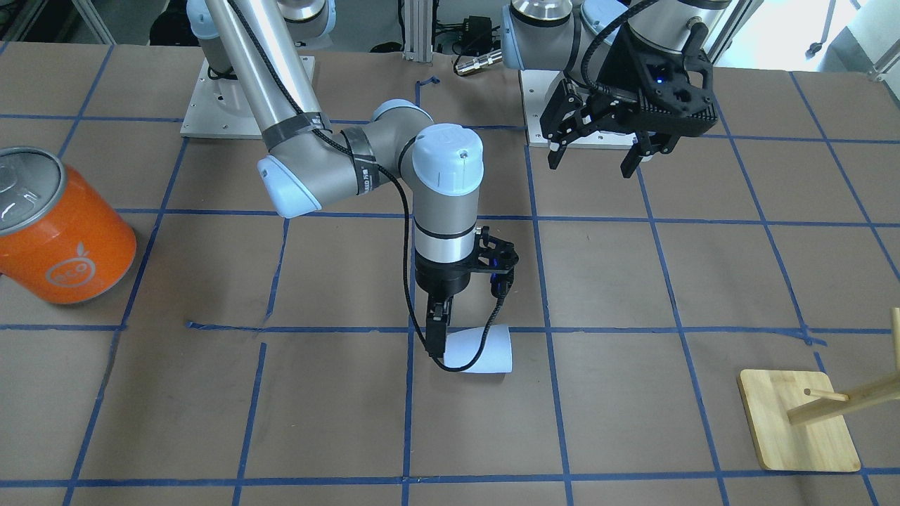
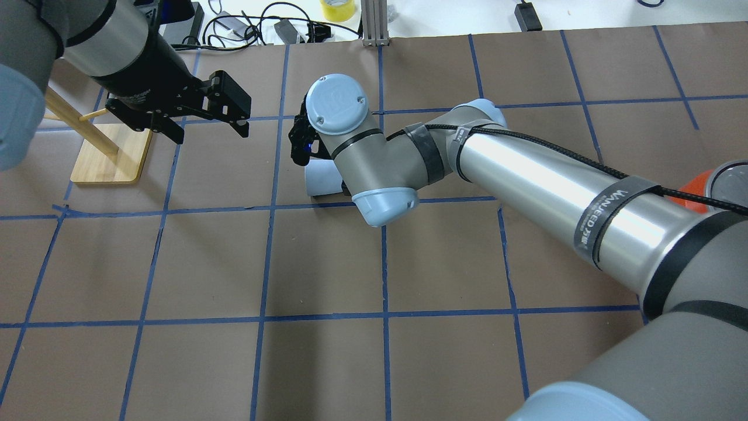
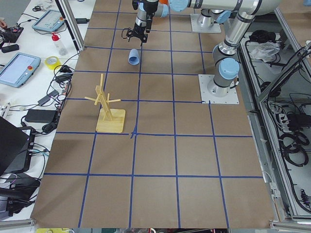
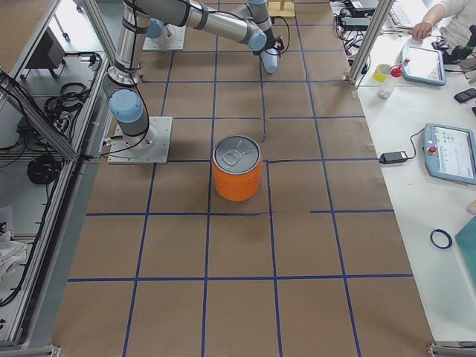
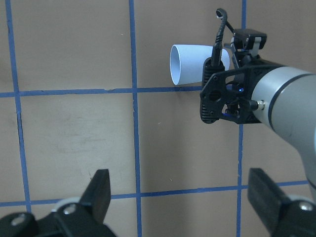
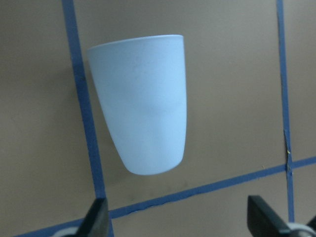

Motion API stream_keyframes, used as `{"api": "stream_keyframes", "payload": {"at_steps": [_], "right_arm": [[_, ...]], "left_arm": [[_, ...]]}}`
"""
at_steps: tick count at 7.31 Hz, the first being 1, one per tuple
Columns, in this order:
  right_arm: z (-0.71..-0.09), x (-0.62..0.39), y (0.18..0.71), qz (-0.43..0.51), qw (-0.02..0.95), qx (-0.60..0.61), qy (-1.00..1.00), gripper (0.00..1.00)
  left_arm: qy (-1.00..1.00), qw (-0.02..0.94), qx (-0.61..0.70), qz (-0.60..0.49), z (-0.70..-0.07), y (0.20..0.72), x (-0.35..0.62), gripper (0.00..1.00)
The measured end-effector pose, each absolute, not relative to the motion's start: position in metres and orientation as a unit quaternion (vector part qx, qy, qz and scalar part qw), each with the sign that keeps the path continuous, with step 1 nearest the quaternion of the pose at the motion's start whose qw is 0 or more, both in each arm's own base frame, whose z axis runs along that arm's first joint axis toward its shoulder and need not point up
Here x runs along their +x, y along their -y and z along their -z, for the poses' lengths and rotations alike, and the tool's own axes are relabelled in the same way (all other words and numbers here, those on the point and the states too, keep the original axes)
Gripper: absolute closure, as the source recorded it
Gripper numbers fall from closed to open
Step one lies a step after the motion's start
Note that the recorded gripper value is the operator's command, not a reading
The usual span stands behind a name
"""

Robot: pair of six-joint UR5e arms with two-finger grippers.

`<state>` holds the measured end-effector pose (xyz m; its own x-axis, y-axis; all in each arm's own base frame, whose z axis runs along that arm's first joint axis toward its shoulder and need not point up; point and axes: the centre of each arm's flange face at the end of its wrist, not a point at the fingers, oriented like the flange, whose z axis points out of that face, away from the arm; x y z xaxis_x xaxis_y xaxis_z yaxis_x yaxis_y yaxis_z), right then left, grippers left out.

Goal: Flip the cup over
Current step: 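Raise the right gripper away while the left gripper reaches toward the cup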

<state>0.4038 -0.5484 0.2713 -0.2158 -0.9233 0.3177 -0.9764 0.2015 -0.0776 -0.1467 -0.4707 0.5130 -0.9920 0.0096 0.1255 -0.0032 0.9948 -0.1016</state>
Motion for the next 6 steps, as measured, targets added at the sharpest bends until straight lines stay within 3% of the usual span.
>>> {"api": "stream_keyframes", "payload": {"at_steps": [3, 6], "right_arm": [[-0.322, 0.291, 0.596, -0.144, 0.087, 0.371, 0.913, 0.0], [-0.378, 0.156, 0.611, -0.128, 0.077, 0.117, 0.982, 0.0]], "left_arm": [[0.991, 0.133, 0.011, 0.004, -0.471, 0.492, -0.148, 0.0], [0.981, 0.185, -0.014, 0.061, -0.385, 0.531, -0.117, 0.0]]}}
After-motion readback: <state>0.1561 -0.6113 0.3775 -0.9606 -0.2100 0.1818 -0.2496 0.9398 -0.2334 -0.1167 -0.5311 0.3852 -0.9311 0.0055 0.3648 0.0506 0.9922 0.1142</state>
